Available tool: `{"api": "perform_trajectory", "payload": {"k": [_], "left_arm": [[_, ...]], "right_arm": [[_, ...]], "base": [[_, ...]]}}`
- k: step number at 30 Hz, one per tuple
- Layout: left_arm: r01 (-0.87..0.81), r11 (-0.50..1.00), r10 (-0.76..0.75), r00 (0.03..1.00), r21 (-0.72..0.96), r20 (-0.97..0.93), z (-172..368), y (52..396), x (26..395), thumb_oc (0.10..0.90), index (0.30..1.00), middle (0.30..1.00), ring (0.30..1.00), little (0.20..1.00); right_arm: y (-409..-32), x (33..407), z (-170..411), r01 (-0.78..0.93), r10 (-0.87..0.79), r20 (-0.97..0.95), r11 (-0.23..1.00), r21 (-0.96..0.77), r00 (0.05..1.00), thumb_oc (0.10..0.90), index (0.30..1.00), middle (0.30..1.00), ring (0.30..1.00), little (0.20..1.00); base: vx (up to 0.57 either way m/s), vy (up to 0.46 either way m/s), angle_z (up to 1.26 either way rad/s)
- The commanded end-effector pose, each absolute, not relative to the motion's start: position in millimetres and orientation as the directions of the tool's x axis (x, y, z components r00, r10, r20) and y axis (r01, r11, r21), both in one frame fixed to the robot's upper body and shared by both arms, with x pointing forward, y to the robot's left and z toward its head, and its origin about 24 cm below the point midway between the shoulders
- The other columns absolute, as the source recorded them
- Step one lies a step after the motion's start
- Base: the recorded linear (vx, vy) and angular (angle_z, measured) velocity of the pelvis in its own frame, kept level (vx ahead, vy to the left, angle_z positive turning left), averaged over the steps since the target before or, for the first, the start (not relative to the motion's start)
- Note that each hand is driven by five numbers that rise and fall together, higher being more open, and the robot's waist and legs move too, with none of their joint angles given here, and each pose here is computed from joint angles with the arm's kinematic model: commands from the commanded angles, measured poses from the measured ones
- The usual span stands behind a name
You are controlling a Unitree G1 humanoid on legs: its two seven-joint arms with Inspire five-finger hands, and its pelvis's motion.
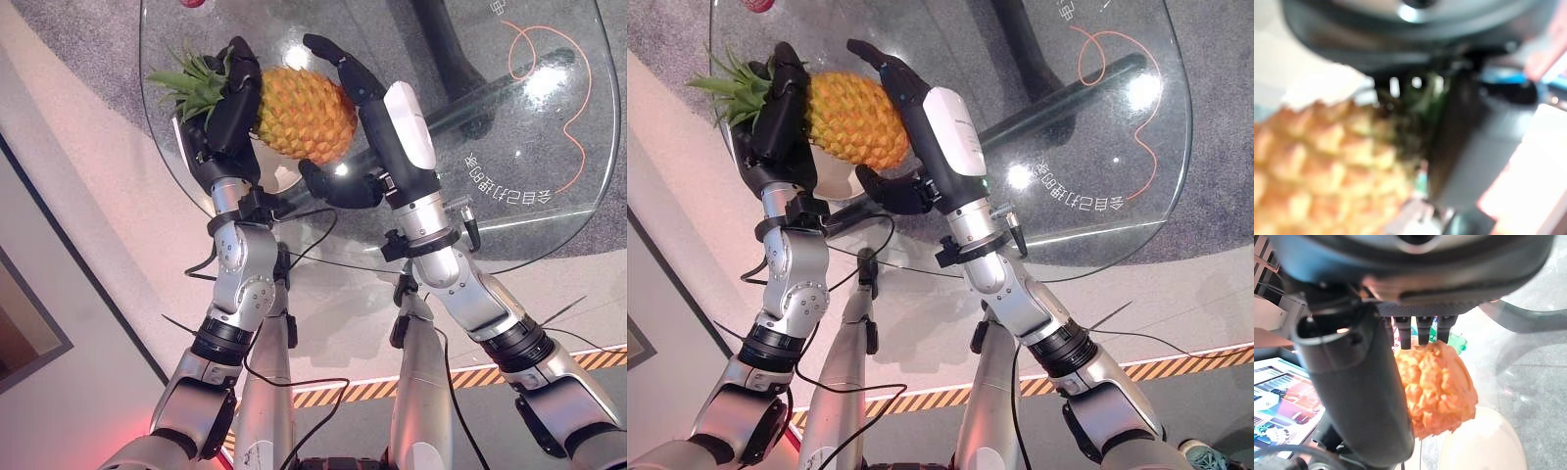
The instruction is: Pick up the fruit to the plate
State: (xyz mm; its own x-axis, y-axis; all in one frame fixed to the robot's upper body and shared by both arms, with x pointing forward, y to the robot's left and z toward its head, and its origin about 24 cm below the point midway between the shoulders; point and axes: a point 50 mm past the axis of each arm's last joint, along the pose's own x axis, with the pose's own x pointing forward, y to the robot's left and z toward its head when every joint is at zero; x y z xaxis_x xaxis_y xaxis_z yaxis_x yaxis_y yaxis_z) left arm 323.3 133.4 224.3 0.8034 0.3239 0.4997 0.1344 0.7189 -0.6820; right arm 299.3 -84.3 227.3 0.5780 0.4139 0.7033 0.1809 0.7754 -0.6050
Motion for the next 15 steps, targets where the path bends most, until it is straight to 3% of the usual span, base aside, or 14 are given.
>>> {"api": "perform_trajectory", "payload": {"k": [1, 15], "left_arm": [[0.219, 0.718, 0.501, 0.498, -0.661, 0.708, 277, 169, 289, 0.1, 0.3, 0.3, 0.3, 0.2], [0.155, 0.639, 0.671, 0.366, -0.754, 0.644, 281, 182, 277, 0.1, 0.3, 0.3, 0.3, 0.2]], "right_arm": [[-105, 277, 296, 0.347, 0.223, 0.928, 0.88, -0.324, 0.3, 0.8, 0.9, 0.9, 0.9, 0.9], [-109, 280, 295, 0.384, 0.168, 0.935, 0.878, -0.286, 0.313, 0.8, 0.9, 0.9, 0.9, 0.9]], "base": [[0.0, 0.0, 0.0], [0.0, 0.0, 0.0]]}}
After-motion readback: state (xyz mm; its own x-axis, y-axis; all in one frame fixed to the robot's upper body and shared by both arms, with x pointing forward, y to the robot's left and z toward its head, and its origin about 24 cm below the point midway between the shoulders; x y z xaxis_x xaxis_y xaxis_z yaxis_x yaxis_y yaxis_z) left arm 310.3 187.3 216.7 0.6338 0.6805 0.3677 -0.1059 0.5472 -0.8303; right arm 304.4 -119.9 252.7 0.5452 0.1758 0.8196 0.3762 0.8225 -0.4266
